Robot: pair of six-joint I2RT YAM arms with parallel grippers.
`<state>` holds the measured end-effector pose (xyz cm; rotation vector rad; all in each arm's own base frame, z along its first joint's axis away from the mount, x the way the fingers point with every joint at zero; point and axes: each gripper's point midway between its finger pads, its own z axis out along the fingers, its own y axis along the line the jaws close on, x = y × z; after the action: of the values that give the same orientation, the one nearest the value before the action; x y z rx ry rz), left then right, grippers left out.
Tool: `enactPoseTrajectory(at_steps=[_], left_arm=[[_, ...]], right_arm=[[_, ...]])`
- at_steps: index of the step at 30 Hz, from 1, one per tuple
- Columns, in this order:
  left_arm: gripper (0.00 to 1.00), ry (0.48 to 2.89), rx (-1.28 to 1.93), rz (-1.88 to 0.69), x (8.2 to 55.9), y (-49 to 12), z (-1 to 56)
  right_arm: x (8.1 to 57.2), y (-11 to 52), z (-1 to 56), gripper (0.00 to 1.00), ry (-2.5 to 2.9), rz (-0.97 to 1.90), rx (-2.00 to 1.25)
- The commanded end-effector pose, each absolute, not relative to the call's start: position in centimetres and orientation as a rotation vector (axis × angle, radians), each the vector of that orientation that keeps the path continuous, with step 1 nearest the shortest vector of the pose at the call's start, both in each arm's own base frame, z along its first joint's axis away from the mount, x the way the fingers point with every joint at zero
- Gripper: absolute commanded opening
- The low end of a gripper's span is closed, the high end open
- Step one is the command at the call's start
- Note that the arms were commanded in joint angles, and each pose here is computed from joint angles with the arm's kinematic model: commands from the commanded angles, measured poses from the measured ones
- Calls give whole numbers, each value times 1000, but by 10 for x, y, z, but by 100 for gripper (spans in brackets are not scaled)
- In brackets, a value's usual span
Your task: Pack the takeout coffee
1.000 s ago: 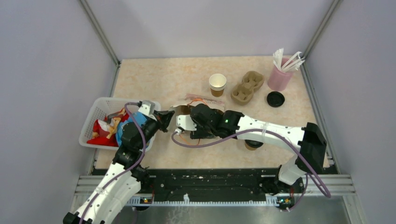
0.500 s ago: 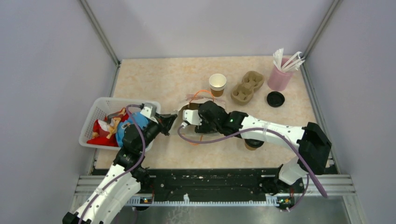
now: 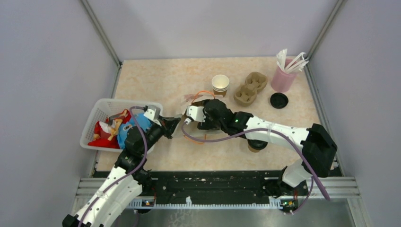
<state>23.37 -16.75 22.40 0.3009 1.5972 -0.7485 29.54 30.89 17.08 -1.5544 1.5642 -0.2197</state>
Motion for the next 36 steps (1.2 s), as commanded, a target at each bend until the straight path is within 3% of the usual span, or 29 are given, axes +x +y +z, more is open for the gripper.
enactPoseTrajectory(at_steps=[1,21,36], left_arm=[[0,1565,312,-757,231,-168,238],[0,1634,234,-777,238,-169,243],[0,1637,159,-730,245,-158,252]], right_arm=[[308,313,200,56,1535,-182,-1414],[289,337,204,55,1429,-206,-1733],[285,349,188,56,1398,-278,-1772]])
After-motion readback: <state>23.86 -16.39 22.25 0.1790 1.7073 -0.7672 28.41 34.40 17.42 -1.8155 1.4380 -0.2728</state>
